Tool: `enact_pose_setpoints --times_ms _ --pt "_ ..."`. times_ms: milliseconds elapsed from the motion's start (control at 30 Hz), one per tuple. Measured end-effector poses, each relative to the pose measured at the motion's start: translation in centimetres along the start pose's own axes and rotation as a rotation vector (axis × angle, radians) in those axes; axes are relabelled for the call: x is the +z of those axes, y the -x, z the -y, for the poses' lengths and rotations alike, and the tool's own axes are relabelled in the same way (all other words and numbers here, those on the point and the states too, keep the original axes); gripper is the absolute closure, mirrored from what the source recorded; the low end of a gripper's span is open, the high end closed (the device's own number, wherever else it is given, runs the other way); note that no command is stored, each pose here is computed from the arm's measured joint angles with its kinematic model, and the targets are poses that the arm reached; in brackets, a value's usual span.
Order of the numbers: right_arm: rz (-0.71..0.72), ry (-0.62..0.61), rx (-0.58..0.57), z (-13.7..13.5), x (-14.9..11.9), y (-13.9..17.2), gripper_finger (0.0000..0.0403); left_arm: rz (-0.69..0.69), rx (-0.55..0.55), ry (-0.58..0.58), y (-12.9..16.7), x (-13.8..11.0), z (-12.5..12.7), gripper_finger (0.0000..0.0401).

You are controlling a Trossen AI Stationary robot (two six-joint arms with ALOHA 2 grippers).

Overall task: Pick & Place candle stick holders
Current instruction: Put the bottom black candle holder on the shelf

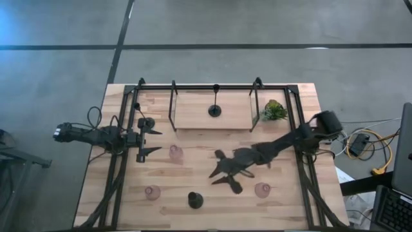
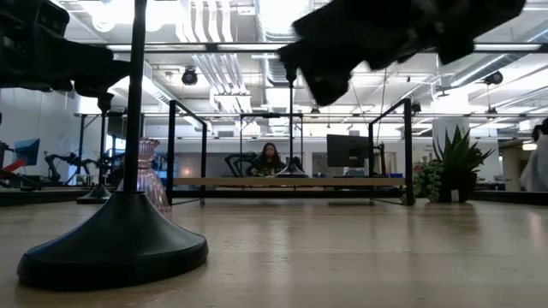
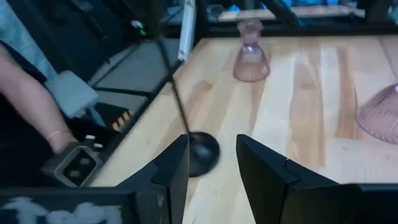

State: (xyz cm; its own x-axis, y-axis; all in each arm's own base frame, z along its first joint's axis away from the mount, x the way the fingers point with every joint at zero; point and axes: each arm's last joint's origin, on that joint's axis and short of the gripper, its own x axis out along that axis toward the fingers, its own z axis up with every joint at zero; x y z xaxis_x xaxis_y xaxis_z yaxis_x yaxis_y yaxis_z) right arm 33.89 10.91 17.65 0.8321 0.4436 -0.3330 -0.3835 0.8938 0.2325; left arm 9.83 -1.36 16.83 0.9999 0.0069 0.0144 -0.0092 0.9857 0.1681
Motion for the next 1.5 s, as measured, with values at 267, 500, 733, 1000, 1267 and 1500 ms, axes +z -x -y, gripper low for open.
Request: enact_pose_setpoints --times_ms 267,500,733,1000,1267,1500 --pt "-0.003 0.007 0.152 0.3 1.3 -5.0 0.0279 0.0 0.0 0.0 0.0 0.0 0.0 0.0117" --pt "-0.04 0.0 0.209 0.3 2.4 -7.9 0.0291 0.001 0.0 0.001 0.0 0.0 0.0 0.0117" --pt "-0.032 0.006 0.248 0.2 3.6 -9.7 0.031 0.001 0.001 0.0 0.0 0.0 0.0 0.0117" --pt "-0.096 -0.008 0.237 -0.6 5.4 -8.5 0.0387 0.001 0.001 0.001 0.0 0.0 0.0 0.0117" --pt "-0.243 0.168 0.083 -2.7 10.3 0.6 0.0391 0.0 0.0 0.0 0.0 0.0 0.0 0.0117" --pt "-0.13 0.218 -0.336 -1.6 13.6 11.9 0.0392 -0.001 0.001 0.0 0.0 0.0 0.0 0.0117"
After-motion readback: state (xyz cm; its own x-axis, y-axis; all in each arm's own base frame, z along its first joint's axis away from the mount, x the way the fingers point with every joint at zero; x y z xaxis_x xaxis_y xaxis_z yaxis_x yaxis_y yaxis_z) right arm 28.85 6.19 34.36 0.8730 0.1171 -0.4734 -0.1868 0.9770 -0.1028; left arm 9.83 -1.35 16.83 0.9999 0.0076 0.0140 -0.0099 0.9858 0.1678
